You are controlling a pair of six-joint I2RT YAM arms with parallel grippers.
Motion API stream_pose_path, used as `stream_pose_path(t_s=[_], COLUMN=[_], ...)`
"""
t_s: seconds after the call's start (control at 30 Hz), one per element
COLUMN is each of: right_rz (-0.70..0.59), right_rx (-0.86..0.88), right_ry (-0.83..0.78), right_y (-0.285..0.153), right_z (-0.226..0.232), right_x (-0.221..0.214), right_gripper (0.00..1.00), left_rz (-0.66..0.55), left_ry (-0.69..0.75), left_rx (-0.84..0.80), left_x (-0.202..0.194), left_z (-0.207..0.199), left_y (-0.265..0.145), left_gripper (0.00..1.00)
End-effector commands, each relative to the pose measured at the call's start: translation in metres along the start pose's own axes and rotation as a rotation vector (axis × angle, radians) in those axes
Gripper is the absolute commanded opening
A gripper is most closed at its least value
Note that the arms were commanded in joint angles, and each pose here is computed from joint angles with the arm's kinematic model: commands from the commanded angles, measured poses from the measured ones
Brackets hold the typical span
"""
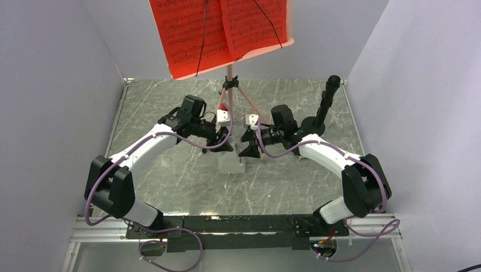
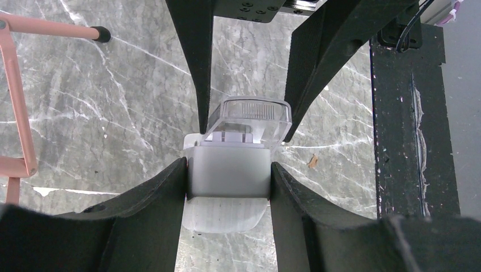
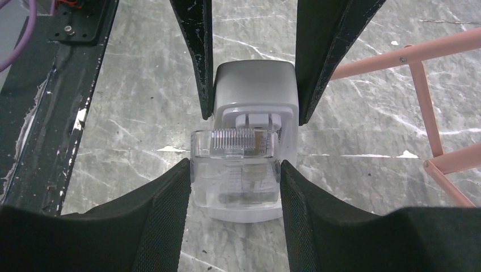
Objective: Pack up the instrument practice props
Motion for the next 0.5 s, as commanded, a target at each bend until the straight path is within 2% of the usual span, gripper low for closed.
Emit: stream_pose_path(t_s=[0.0, 0.47], right_rz=[-0.040, -0.036], right_rx=[-0.015, -0.083], right_ry=[-0.034, -0.099], right_y=[-0.009, -0.016], right_z=[-0.004, -0.018], right_x=[0.023, 0.035], right_gripper=[0.00, 0.00], left_rz=[0.096, 0.097], left_ry=[-0.022, -0.020], left_rx=[0.033, 0.032], left_x=[-0.020, -0.021], left_z=[0.007, 0.007], left_y=[0.006, 0.006], left_gripper=[0.01, 0.01])
Point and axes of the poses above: each gripper's point midway between its finger pads, its own y axis out along the fingers, its own z axis along the line the jaws close on, x = y × z, the point moved 9 cm from there along -y, back along the fingers, and after that the axes turned 3 degrees about -y, right-handed, at the moved point
